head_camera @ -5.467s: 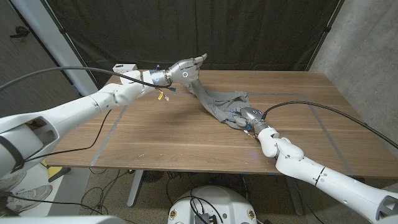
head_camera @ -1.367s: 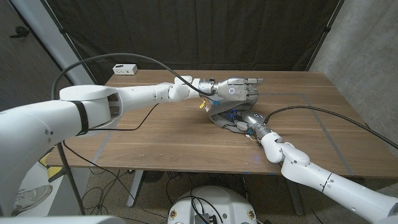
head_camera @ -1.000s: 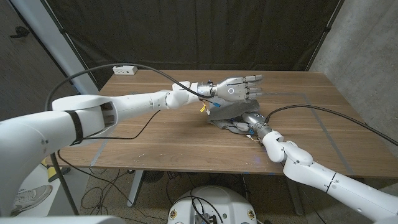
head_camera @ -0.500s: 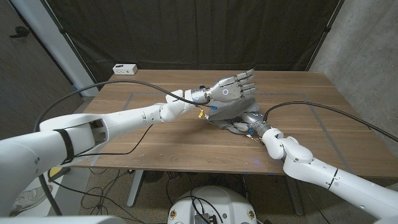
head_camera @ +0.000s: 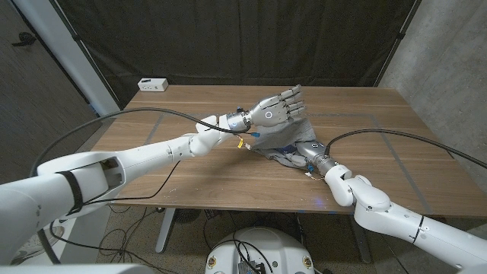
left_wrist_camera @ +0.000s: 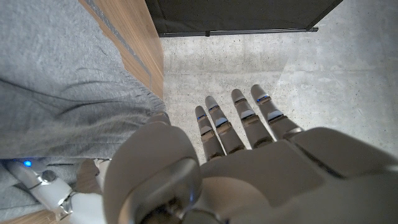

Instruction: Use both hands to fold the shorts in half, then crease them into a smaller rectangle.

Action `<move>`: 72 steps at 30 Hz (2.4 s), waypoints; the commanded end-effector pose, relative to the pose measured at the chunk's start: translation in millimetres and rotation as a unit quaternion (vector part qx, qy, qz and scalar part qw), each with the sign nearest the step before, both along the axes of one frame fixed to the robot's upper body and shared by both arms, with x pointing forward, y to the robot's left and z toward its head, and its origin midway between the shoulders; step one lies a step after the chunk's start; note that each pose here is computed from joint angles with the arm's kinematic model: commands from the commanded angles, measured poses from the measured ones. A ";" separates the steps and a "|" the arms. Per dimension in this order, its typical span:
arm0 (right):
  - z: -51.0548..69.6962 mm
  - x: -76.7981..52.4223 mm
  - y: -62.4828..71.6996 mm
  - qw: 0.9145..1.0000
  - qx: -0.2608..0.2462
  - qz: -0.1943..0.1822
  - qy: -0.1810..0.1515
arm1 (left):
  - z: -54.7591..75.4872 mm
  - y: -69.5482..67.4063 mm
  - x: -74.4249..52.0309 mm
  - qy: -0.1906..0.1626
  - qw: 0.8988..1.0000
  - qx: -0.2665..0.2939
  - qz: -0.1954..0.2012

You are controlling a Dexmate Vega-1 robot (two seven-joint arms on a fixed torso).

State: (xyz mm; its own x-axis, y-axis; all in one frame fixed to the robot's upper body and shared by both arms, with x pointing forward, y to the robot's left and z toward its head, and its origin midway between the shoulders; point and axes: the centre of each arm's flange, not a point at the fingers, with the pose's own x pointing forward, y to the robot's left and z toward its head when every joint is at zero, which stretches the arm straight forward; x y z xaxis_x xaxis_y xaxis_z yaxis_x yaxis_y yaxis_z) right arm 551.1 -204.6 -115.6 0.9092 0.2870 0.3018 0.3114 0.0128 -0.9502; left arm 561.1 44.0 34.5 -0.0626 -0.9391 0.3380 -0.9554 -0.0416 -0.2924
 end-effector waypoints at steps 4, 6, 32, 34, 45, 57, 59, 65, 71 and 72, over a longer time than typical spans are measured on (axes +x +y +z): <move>10.6 -13.8 -12.4 0.999 -0.036 -0.016 0.002 | -10.2 9.2 0.3 0.007 1.000 -0.011 0.004; 7.7 -16.9 -17.1 0.999 -0.032 -0.019 -0.007 | -10.6 9.4 -0.3 0.008 1.000 -0.011 0.004; -10.3 -84.9 -82.7 0.990 0.011 -0.139 -0.001 | -17.7 11.0 -9.3 0.005 1.000 -0.020 -0.001; -10.5 -89.8 -86.8 0.988 0.012 -0.151 -0.005 | -18.6 12.4 -9.6 0.005 1.000 -0.021 0.000; 11.1 -109.5 -100.5 0.981 0.052 -0.175 -0.059 | -21.2 23.5 -16.2 0.008 0.999 -0.047 0.009; 26.3 -91.2 -86.6 0.982 0.108 -0.123 -0.092 | -20.4 47.4 -23.4 0.029 0.987 -0.152 0.031; 30.1 -88.0 -84.4 0.981 0.129 -0.111 -0.097 | -20.0 51.8 -24.4 0.034 0.984 -0.172 0.032; 40.3 -79.8 -78.6 0.977 0.158 -0.091 -0.114 | -19.4 64.8 -26.4 0.053 0.973 -0.224 0.033; 50.0 -71.6 -72.2 0.971 0.192 -0.062 -0.125 | -17.8 76.4 -28.3 0.086 0.956 -0.279 0.023; 51.3 -70.2 -71.9 0.970 0.202 -0.055 -0.127 | -17.3 78.3 -28.9 0.092 0.953 -0.290 0.021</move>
State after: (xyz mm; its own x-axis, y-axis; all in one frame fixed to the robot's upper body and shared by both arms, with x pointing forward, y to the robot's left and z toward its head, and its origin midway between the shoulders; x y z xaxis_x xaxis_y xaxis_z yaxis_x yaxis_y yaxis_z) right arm 467.7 -286.2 -81.8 0.8528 -0.0131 0.5220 0.5154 0.1819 -0.8375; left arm 536.3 100.3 15.9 0.0343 -0.7382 0.6738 -0.9708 -0.1847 -0.1530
